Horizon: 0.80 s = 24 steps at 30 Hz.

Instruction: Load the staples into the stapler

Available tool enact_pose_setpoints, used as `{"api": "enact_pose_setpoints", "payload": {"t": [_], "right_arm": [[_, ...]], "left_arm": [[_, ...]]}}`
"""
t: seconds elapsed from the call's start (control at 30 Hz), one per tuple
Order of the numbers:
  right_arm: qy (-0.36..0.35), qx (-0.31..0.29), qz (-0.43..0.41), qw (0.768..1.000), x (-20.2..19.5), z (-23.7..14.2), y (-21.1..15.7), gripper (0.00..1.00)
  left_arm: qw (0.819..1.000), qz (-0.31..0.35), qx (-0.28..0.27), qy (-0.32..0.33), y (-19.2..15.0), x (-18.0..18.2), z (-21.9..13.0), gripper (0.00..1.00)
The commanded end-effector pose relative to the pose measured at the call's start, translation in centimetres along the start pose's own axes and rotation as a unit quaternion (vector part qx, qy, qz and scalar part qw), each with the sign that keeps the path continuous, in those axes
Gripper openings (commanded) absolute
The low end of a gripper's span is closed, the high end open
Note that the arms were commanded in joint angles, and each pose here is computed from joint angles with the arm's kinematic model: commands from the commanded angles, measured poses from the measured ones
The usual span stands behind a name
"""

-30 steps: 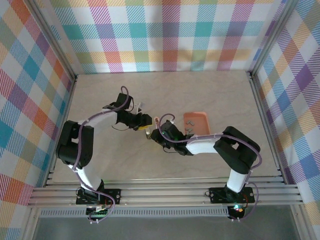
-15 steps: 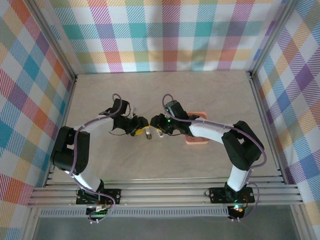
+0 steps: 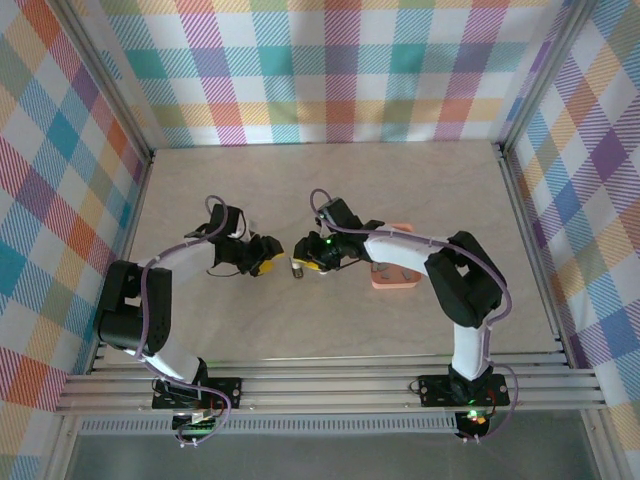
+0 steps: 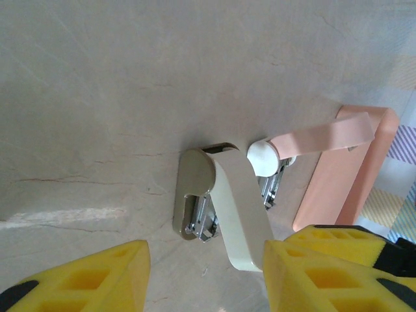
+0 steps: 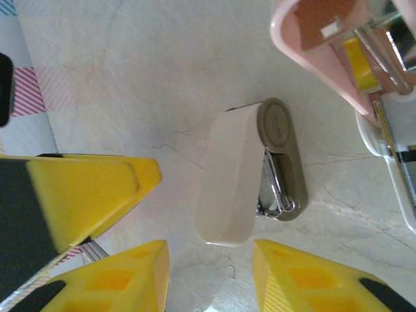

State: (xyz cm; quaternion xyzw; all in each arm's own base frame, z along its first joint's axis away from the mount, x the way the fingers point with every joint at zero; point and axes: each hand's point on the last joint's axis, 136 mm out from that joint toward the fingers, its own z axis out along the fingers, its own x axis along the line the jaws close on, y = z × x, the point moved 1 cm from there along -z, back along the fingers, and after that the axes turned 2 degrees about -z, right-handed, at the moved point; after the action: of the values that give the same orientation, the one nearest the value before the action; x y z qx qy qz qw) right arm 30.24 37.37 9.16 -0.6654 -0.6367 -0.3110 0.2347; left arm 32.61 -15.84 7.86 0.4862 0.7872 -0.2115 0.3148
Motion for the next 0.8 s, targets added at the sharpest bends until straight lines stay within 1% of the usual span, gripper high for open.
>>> {"api": "enact_pose_setpoints", "payload": {"t": [0.0,0.27,0.4,0.77], "right_arm": [[0.003,0.017,-0.007,1.000,0.6,0.4,-0.2,0.39],[-0.005,0.029,0.002,1.000,-0.3,1.3,-0.4,0.38],[-0.016,0.029,0.007,0.999,-1.1,1.6,-0.6,0.34],[-0.038,0.046,0.016,0.998,-2.8,2.7,-1.8,0.29]], "left_arm": [[1.000,0.001,-0.009,-0.004,0.1,0.1,-0.7,0.49],[1.000,0.009,-0.004,-0.001,0.1,0.1,-0.6,0.48],[1.000,0.012,-0.002,0.001,0.1,0.1,-0.5,0.48],[1.000,0.014,0.002,0.003,0.2,0.2,-0.4,0.48]]}}
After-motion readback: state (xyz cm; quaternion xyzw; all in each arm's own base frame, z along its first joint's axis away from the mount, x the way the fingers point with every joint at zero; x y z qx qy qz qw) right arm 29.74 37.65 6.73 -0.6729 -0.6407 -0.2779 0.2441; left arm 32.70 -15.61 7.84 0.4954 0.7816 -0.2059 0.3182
